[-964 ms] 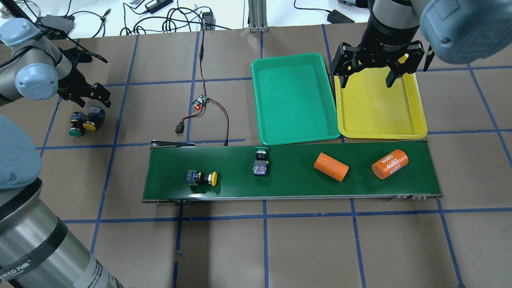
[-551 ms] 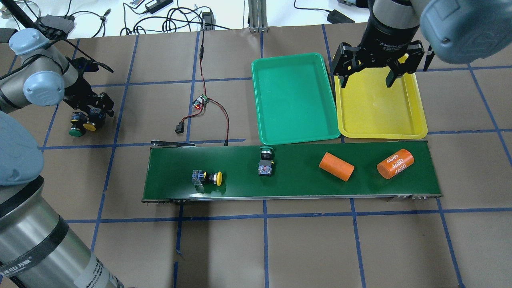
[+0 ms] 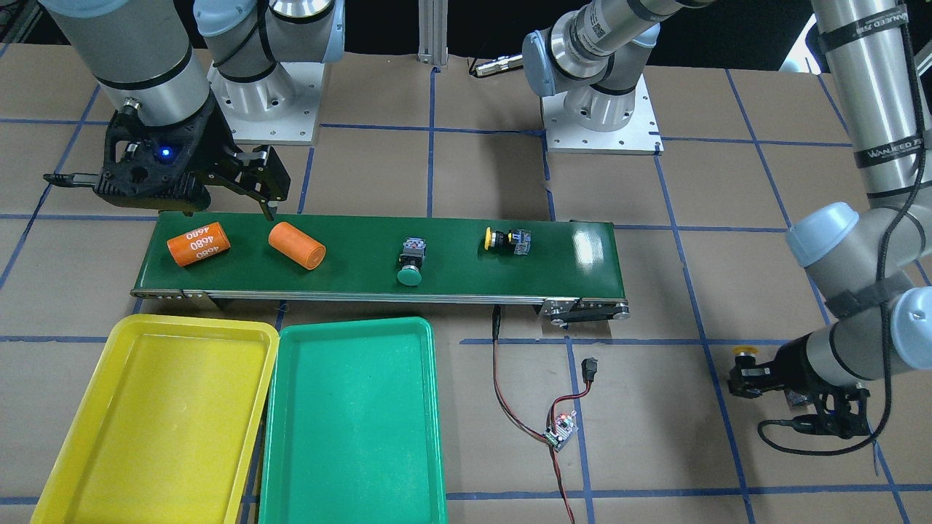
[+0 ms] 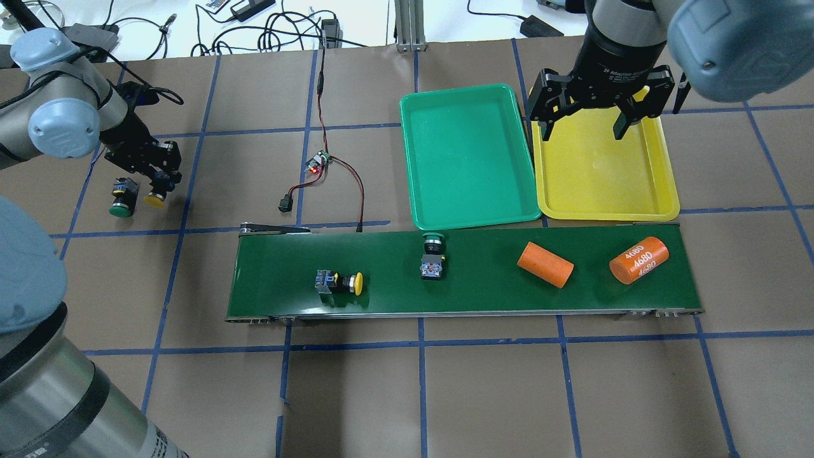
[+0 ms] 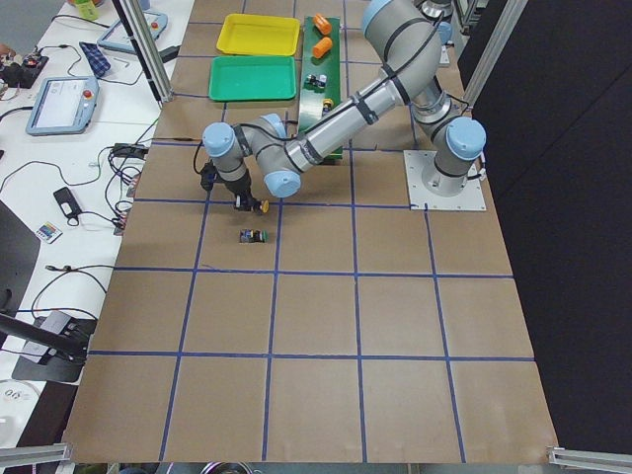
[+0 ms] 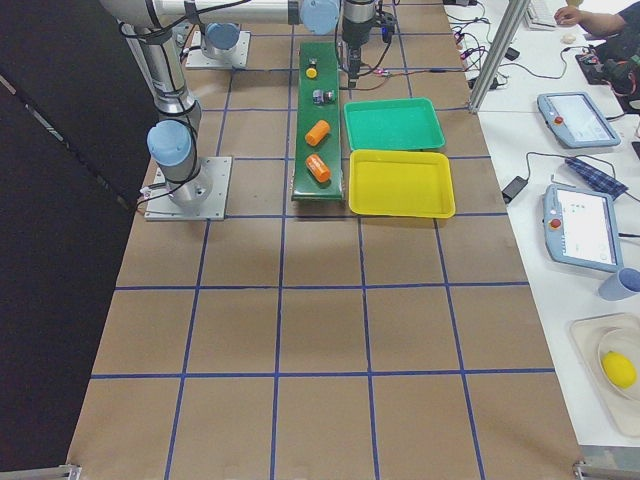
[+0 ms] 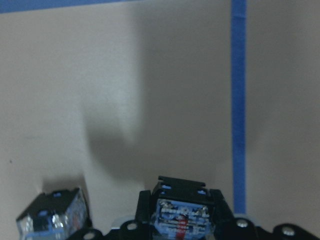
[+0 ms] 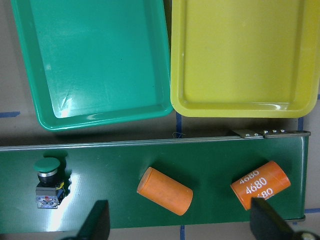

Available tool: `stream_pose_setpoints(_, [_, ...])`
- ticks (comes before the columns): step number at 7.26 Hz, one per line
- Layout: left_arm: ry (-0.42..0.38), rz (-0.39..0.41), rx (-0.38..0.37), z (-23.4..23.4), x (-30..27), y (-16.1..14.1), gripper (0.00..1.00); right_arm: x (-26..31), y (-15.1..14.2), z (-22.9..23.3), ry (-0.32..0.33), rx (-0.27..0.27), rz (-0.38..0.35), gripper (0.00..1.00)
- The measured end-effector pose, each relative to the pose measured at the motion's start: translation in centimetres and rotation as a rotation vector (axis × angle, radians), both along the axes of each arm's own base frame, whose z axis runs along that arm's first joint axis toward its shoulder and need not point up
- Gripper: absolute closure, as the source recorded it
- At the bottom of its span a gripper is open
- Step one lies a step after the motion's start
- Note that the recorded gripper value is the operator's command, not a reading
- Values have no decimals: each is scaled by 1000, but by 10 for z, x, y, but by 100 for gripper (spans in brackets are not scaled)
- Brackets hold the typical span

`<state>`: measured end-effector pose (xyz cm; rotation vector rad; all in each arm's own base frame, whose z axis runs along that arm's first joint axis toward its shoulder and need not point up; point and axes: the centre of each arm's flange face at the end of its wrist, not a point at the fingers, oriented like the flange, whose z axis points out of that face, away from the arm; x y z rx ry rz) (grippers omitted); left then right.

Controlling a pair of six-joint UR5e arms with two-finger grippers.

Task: Sort buttons by color to trays
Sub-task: 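Return the left gripper and grasp another yellow-capped switch, then place the yellow-capped switch on the conveyor with the left gripper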

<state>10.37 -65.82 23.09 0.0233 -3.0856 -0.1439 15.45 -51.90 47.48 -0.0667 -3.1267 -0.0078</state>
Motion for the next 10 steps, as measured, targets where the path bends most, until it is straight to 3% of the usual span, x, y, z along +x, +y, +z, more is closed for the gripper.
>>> stream_pose_setpoints(2, [-12, 62, 10, 42, -97, 44, 77, 0, 0, 0, 0, 1, 0, 0])
stream_pose_setpoints(4, [-3, 106, 30, 55, -172, 117, 71, 0, 0, -1, 0, 1, 0, 0])
stream_pose_setpoints(5, [-3, 129, 35, 53, -199, 146, 62, 0, 0, -1, 0, 1, 0, 0])
stream_pose_setpoints(6, [-8, 148, 35, 48, -220, 163, 36, 0, 0, -1, 0, 2, 1, 0])
stream_pose_setpoints(7, [-16, 163, 46, 40, -236, 172, 0, 0, 0, -1, 0, 2, 1, 0])
stream_pose_setpoints(9, [-23, 164, 55, 34, -244, 176, 0, 0, 0, -1, 0, 3, 1, 0])
stream_pose_setpoints(10, [-20, 168, 24, 49, -233, 170, 0, 0, 0, -1, 0, 3, 2, 0])
